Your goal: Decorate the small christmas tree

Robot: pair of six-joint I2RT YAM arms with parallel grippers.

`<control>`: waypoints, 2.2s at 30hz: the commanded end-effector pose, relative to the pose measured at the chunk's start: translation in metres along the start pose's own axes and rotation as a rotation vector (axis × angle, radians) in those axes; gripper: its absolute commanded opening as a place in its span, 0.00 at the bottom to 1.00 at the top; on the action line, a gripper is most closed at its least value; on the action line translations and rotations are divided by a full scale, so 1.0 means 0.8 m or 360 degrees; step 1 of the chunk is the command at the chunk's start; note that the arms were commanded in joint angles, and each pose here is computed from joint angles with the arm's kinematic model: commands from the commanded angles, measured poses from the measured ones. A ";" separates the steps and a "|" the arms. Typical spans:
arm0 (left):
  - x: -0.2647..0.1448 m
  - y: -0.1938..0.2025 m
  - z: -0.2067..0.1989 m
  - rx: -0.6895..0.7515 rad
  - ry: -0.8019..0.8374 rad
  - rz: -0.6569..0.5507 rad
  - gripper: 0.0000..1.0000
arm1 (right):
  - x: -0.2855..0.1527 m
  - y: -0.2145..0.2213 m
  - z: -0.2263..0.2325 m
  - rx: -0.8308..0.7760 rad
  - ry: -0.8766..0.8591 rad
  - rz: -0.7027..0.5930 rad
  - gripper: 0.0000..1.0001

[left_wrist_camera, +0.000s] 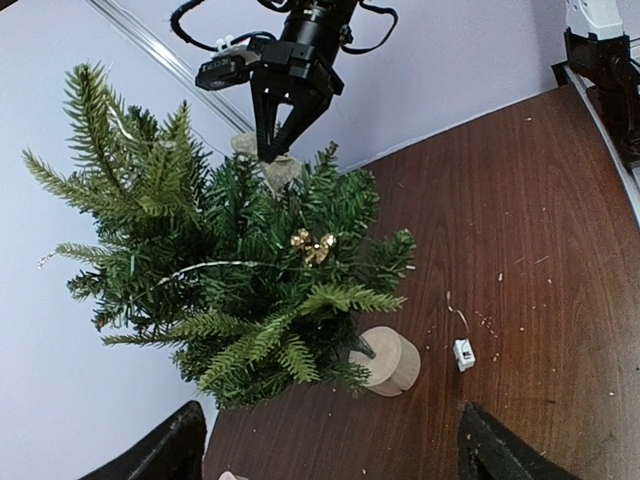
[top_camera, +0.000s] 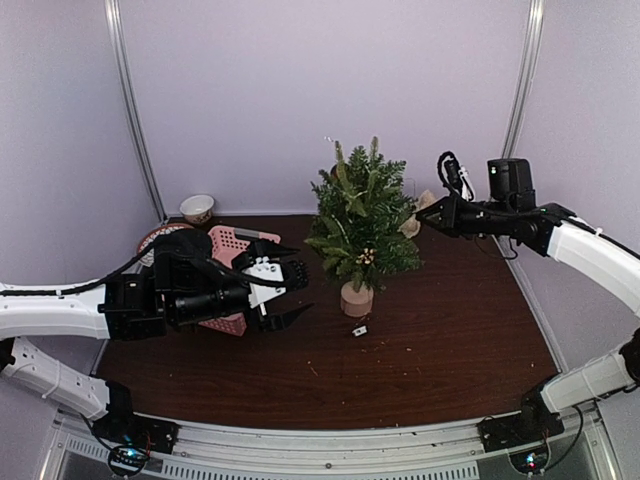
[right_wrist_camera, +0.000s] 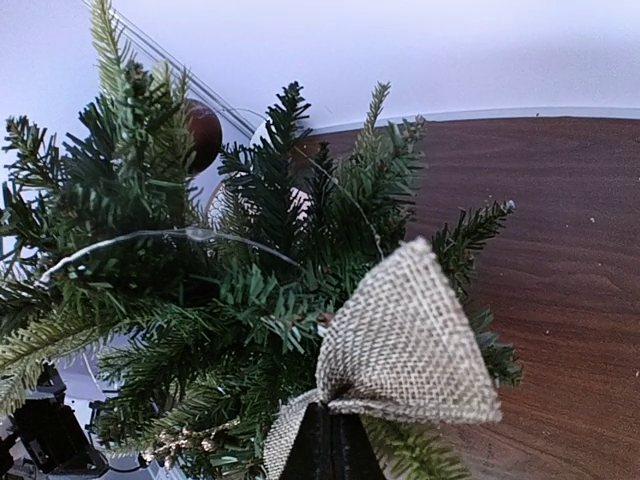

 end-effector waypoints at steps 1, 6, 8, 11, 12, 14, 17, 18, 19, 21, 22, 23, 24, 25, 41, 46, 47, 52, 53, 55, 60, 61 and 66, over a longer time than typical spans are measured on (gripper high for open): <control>-0.001 -0.008 0.014 -0.0037 -0.0075 -0.0057 0.87 | -0.017 -0.013 -0.001 -0.0007 0.0035 -0.0107 0.00; 0.001 -0.006 0.014 -0.0038 -0.0071 -0.0058 0.87 | -0.031 -0.022 -0.001 0.0022 0.0039 -0.0177 0.00; 0.001 -0.007 0.015 -0.0039 -0.0072 -0.0061 0.87 | -0.035 -0.024 -0.005 0.0048 0.0046 -0.0195 0.00; 0.002 -0.007 0.014 -0.0032 -0.0069 -0.0063 0.87 | -0.035 -0.026 -0.008 0.0084 0.0026 -0.0209 0.00; 0.003 -0.007 0.014 -0.0032 -0.0067 -0.0063 0.87 | -0.032 -0.026 -0.007 0.0096 0.0000 -0.0198 0.00; 0.004 -0.007 0.014 -0.0029 -0.0061 -0.0062 0.87 | -0.025 -0.024 0.002 0.0111 -0.0070 -0.0147 0.00; 0.006 -0.007 0.013 -0.0029 -0.0056 -0.0065 0.87 | -0.018 -0.022 0.013 0.0090 -0.0121 -0.0106 0.00; 0.006 -0.006 0.013 -0.0030 -0.0057 -0.0063 0.87 | -0.016 -0.022 0.016 0.0084 -0.0127 -0.0098 0.00; 0.006 -0.007 0.013 -0.0029 -0.0057 -0.0063 0.87 | -0.013 -0.022 0.018 0.0078 -0.0130 -0.0089 0.00; 0.007 -0.006 0.013 -0.0027 -0.0056 -0.0059 0.87 | -0.007 -0.020 0.014 0.0083 -0.0114 -0.0059 0.00; 0.006 -0.006 0.014 -0.0027 -0.0057 -0.0058 0.87 | -0.004 -0.018 0.010 0.0091 -0.0101 -0.0050 0.00; 0.005 -0.007 0.015 -0.0027 -0.0061 -0.0061 0.87 | -0.001 -0.017 0.007 0.0099 -0.0090 -0.0043 0.00; 0.005 -0.006 0.015 -0.0028 -0.0062 -0.0059 0.87 | 0.001 -0.015 0.006 0.0105 -0.0085 -0.0033 0.00; 0.004 -0.006 0.015 -0.0027 -0.0064 -0.0057 0.87 | 0.003 -0.014 0.005 0.0106 -0.0080 -0.0024 0.00; -0.005 0.023 0.034 -0.0251 -0.0143 0.0011 0.87 | -0.020 -0.010 0.007 0.0017 0.0033 -0.0028 0.43; -0.014 0.061 0.064 -0.0525 -0.0273 0.0151 0.87 | -0.036 -0.011 0.009 -0.0021 0.0083 -0.0055 0.53; -0.016 0.072 0.071 -0.0607 -0.0302 0.0183 0.87 | -0.040 -0.012 0.012 -0.0033 0.0076 -0.0066 0.54; -0.035 0.153 0.096 -0.1086 -0.0421 0.0463 0.86 | -0.064 -0.015 0.033 -0.0150 0.0017 -0.0120 0.67; -0.038 0.174 0.099 -0.1170 -0.0441 0.0557 0.85 | -0.069 -0.015 0.036 -0.0180 0.0012 -0.0128 0.71; -0.045 0.217 0.097 -0.1330 -0.0457 0.0745 0.82 | -0.078 -0.013 0.039 -0.0241 0.0008 -0.0154 0.75; -0.065 0.320 0.082 -0.1698 -0.0535 0.1096 0.69 | -0.085 -0.006 0.040 -0.0291 -0.0013 -0.0165 0.77; -0.068 0.335 0.078 -0.1753 -0.0544 0.1136 0.66 | -0.085 -0.005 0.039 -0.0294 -0.0017 -0.0162 0.77; -0.055 0.384 0.060 -0.1809 -0.0485 0.1302 0.53 | -0.086 0.001 0.036 -0.0302 -0.0011 -0.0149 0.77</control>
Point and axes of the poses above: each gripper's point midway between its finger pads, its own x axis out along the fingers, its own z axis along the line the jaws close on, y = z × x, the point moved 1 cm from there along -x, back along the fingers, and after that the axes turned 9 degrees about x, right-handed, at the moved point
